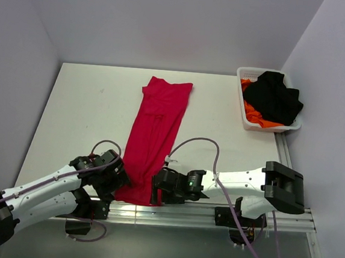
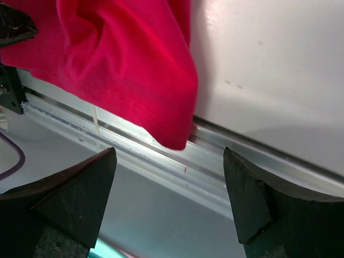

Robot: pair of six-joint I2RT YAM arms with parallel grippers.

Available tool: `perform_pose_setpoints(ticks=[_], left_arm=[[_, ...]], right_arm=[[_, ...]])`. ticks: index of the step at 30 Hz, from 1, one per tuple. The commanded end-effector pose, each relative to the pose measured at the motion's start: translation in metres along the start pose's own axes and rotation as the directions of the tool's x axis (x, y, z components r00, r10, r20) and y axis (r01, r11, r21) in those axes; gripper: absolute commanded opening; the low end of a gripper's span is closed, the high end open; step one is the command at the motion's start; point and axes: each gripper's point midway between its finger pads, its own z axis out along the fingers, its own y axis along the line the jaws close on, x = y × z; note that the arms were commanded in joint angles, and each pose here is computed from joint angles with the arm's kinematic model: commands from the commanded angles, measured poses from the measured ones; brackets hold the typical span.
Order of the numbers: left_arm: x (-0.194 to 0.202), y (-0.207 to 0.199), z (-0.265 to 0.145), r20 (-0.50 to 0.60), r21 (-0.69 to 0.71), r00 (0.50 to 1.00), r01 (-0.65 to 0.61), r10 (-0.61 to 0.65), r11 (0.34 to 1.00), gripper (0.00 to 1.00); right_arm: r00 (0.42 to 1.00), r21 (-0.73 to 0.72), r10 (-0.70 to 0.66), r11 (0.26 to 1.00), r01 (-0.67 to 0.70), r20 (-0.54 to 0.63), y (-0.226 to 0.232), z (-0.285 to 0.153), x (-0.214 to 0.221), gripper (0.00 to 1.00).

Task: Fold and stack the t-shirts
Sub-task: Grab the bottom of the folded rectangular tshirt with both arms

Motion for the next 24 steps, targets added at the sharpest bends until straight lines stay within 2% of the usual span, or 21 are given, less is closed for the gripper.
perform_pose_setpoints(ticks=[1,4,7,9,12,13,16,18,19,20,23,24], left_arm=[[-0.012,0.027,0.022,0.097,-0.08,0.994,0.062,-0.055,0.995,0.88],[-0.012,0.028,0.022,0.098,-0.093,0.994,0.067,-0.058,0.993,0.86],[-0.012,0.029,0.022,0.096,-0.117,0.994,0.054,-0.043,0.992,0.84],[-0.012,0.027,0.02,0.099,-0.121,0.995,0.042,-0.03,0.992,0.84],[-0.012,0.026,0.018,0.102,-0.129,0.995,0.03,-0.017,0.991,0.84],[-0.013,0.026,0.017,0.104,-0.132,0.994,0.027,-0.014,0.991,0.84],[-0.013,0.024,0.015,0.104,-0.133,0.995,0.018,-0.004,0.991,0.81],[-0.013,0.025,0.016,0.102,-0.135,0.995,0.014,0.0,0.991,0.74],[-0.013,0.025,0.016,0.102,-0.133,0.995,0.014,0.0,0.991,0.68],[-0.013,0.025,0.016,0.101,-0.135,0.995,0.012,0.002,0.991,0.57],[-0.014,0.024,0.015,0.109,-0.142,0.994,0.003,0.012,0.99,0.35],[-0.017,0.02,0.012,0.125,-0.14,0.992,0.0,0.017,0.99,0.34]], right_arm=[[0.998,-0.052,-0.063,0.997,0.063,0.006,0.008,0.008,-0.005,0.85],[0.997,-0.049,-0.076,0.996,0.076,-0.003,0.004,0.014,-0.004,0.77],[0.998,-0.051,-0.067,0.997,0.066,-0.009,0.0,0.022,-0.006,0.61],[0.998,-0.053,-0.067,0.996,0.067,-0.008,0.002,0.026,-0.008,0.59],[0.998,-0.025,-0.059,0.998,0.058,-0.009,-0.001,0.032,-0.01,0.06],[0.998,-0.002,-0.057,0.998,0.057,-0.014,-0.005,0.036,-0.01,0.0],[0.998,-0.007,-0.054,0.999,0.054,-0.011,-0.001,0.036,-0.012,0.0],[0.999,-0.011,-0.052,0.999,0.052,-0.005,0.0,0.033,-0.013,0.0],[0.999,-0.011,-0.049,0.999,0.049,0.0,0.001,0.032,-0.014,0.0],[0.999,-0.005,-0.044,0.999,0.044,0.002,-0.001,0.03,-0.014,0.0],[1.0,0.005,-0.023,1.0,0.023,0.017,-0.008,0.023,-0.015,0.0],[1.0,0.018,-0.019,1.0,0.019,0.024,-0.013,0.022,-0.015,0.0]])
